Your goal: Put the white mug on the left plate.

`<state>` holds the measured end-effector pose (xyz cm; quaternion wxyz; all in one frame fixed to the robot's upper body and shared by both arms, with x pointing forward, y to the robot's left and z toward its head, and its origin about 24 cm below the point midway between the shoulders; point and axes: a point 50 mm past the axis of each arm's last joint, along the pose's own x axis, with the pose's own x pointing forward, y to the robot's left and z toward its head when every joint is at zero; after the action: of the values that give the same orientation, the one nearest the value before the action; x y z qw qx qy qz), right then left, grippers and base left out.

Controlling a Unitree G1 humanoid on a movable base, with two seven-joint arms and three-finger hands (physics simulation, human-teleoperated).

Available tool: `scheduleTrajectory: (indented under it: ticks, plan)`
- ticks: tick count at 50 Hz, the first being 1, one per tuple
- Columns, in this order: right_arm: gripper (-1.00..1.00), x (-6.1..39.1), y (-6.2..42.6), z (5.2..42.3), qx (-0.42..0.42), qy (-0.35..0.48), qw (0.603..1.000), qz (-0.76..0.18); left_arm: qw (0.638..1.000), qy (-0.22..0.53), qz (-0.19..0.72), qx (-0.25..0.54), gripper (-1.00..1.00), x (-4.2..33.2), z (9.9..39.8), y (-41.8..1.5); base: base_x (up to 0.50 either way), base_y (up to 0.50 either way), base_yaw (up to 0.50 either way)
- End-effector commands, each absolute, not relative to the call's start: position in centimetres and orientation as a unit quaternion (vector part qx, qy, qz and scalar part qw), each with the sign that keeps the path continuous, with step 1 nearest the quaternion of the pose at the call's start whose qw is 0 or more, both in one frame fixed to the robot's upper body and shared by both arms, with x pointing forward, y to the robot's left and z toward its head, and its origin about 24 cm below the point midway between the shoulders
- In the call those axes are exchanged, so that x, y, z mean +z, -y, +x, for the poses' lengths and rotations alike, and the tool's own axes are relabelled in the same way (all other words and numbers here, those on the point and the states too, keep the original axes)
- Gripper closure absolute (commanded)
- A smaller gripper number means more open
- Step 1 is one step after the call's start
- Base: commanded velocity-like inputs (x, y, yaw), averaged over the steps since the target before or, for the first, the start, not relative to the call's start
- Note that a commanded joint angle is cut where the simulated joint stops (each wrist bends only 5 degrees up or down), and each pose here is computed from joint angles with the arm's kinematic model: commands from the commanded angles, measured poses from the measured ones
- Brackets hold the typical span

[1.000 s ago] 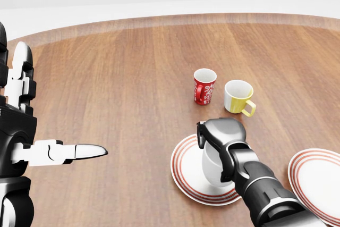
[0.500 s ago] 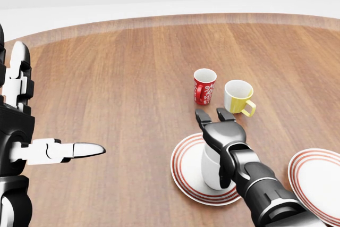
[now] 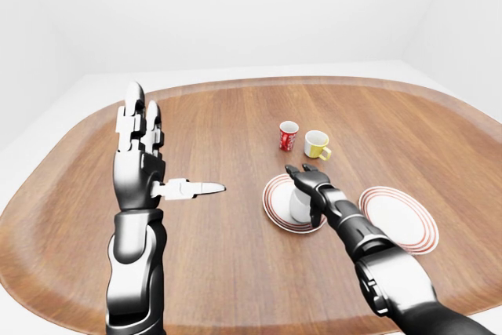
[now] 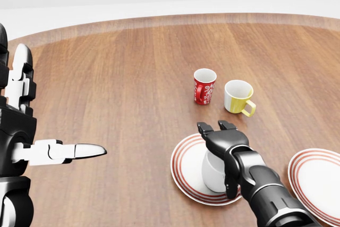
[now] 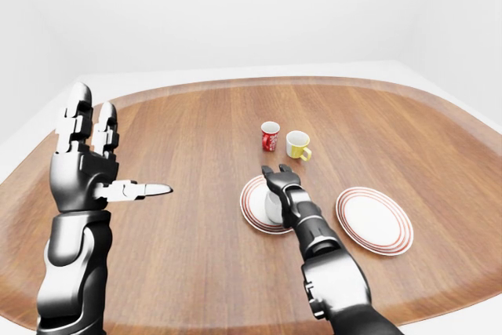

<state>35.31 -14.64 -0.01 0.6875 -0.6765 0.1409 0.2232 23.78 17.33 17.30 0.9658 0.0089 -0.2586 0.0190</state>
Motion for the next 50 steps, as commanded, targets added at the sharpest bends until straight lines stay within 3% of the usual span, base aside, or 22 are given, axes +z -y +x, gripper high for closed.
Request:
scheduleTrajectory:
  ticks: [1, 50]
  plan:
    - [-1.00, 0.3, 14.6, 35.1, 0.233, -0.141, 0.687, -0.674, 0.966, 0.258, 0.008, 0.018, -1.00, 17.3, 23.8, -17.2, 0.00, 0.00, 0.00]
    - [-1.00, 4.8, 13.4, 34.4, 0.246, -0.091, 0.712, -0.652, 0.965, 0.263, 0.009, 0.020, -1.00, 17.5, 23.6, -17.3, 0.00, 0.00, 0.00]
